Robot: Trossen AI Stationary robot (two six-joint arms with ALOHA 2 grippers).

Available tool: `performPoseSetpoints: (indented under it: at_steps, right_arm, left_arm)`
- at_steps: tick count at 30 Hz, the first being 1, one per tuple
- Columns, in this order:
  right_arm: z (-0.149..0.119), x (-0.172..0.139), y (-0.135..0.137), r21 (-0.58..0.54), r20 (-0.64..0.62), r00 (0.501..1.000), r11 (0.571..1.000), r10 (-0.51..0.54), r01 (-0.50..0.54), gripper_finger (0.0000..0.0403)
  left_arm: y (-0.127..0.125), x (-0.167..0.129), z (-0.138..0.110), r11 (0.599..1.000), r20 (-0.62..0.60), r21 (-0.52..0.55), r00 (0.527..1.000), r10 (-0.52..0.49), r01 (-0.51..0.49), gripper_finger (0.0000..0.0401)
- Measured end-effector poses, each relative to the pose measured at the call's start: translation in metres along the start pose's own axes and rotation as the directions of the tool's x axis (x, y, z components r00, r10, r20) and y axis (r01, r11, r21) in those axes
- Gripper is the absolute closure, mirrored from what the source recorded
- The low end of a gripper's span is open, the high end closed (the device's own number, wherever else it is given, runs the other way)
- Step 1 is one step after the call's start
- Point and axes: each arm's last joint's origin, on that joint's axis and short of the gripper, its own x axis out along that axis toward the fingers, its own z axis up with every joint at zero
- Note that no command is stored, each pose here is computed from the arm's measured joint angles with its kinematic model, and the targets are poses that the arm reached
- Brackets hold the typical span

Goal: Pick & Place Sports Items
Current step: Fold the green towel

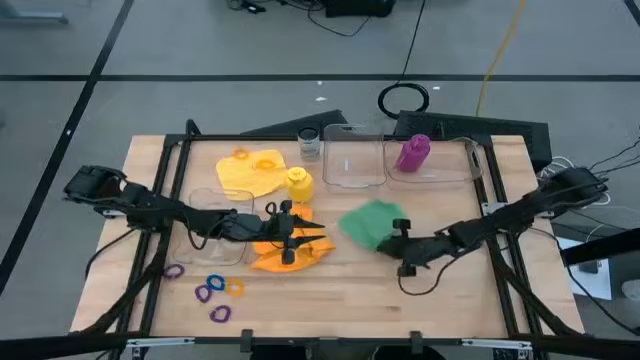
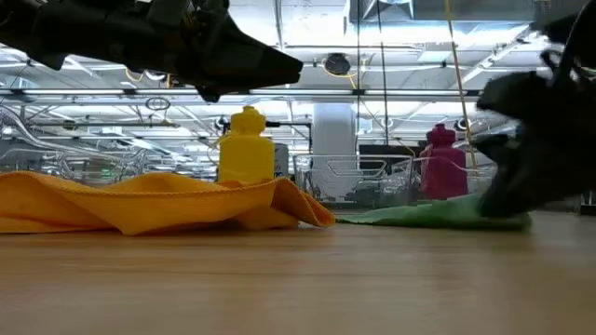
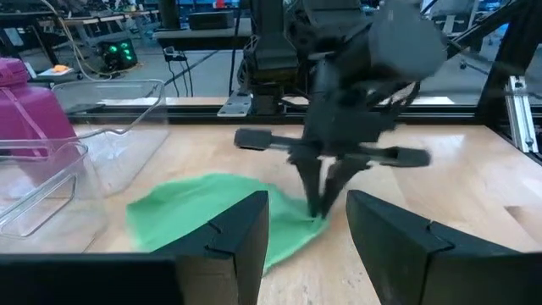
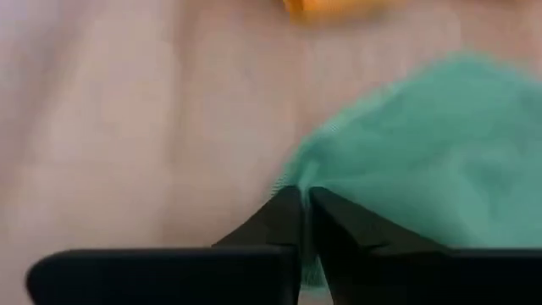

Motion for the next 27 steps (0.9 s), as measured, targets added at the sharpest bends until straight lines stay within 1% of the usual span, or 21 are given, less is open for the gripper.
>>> performPoseSetpoints:
  at_steps: [2,4,8,14,18,22,27]
  right_arm:
    - [0.011,-0.008,0.003,-0.012,0.089,0.996,1.000,0.023,-0.022,0.0401]
    - [0.019,-0.016,0.005,-0.032,0.153,0.987,0.999,0.043,-0.038,0.0402]
    - [0.035,-0.036,0.009,-0.026,0.291,0.954,0.997,0.072,-0.068,0.0401]
    - [0.048,-0.062,0.011,0.018,0.424,0.906,1.000,0.009,-0.018,0.0402]
    - [0.053,-0.074,0.010,0.060,0.473,0.880,0.998,-0.042,0.016,0.0403]
    - [0.056,-0.081,0.006,0.118,0.500,0.856,0.990,-0.129,0.080,0.0403]
    - [0.053,-0.082,0.002,0.130,0.465,0.859,0.976,-0.215,0.174,0.0403]
  left_arm:
    - [0.000,0.000,0.000,1.000,0.000,0.004,1.000,0.000,0.000,0.0263]
    - [0.000,0.000,0.000,1.000,0.000,0.005,1.000,0.000,0.000,0.0263]
    - [0.000,0.000,0.000,1.000,0.000,0.005,1.000,0.000,0.000,0.0263]
    - [0.000,0.000,0.000,1.000,0.000,0.005,1.000,0.000,0.000,0.0263]
    - [0.000,0.000,0.000,1.000,0.000,0.005,1.000,0.000,0.000,0.0263]
    - [0.000,0.000,0.000,1.000,0.000,0.005,1.000,0.000,0.000,0.0263]
    - [0.000,0.000,0.000,1.000,0.000,0.005,1.000,0.000,0.000,0.0263]
